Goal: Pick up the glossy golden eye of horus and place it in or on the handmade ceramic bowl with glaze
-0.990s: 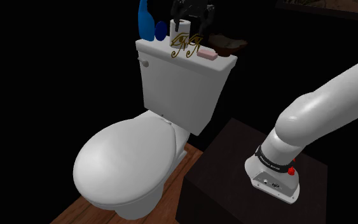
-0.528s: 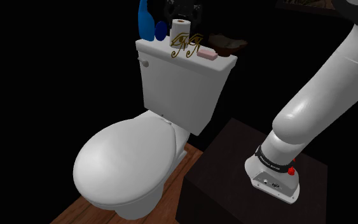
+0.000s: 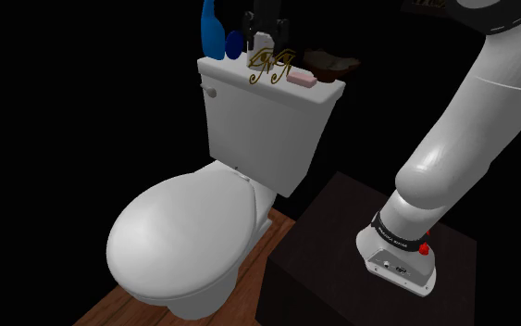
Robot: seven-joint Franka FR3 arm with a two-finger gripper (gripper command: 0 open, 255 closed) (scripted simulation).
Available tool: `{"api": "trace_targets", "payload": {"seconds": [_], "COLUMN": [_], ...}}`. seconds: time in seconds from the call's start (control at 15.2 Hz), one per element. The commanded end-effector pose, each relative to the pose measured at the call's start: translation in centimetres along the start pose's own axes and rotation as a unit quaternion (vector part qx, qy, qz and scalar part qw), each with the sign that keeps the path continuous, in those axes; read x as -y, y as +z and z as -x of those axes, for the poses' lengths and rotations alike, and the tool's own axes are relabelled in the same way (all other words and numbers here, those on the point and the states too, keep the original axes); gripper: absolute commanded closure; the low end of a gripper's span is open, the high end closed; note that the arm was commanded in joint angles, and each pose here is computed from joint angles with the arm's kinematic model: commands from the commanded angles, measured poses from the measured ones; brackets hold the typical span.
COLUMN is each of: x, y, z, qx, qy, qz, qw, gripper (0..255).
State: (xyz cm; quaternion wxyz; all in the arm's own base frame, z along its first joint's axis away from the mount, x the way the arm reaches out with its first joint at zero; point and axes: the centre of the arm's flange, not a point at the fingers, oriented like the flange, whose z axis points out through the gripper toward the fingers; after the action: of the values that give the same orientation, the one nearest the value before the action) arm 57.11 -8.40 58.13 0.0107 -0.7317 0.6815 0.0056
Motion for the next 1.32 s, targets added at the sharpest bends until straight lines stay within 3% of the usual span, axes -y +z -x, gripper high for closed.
{"api": "trace_targets", "payload": {"seconds": [0.0,0.59,0.66,1.25], "x": [-0.03,-0.03,-0.03,-0.03], "y": [1.01,1.83,1.83,1.84], "z": [-0.03,-0.03,-0.03,-0.03], "qx": [0.0,0.0,0.0,0.0], "qy": [0.001,0.001,0.001,0.001], "qz": [0.0,0.0,0.0,0.0], "qw": [1.0,1.0,1.0,1.0], "gripper": [0,0,255,255]}}
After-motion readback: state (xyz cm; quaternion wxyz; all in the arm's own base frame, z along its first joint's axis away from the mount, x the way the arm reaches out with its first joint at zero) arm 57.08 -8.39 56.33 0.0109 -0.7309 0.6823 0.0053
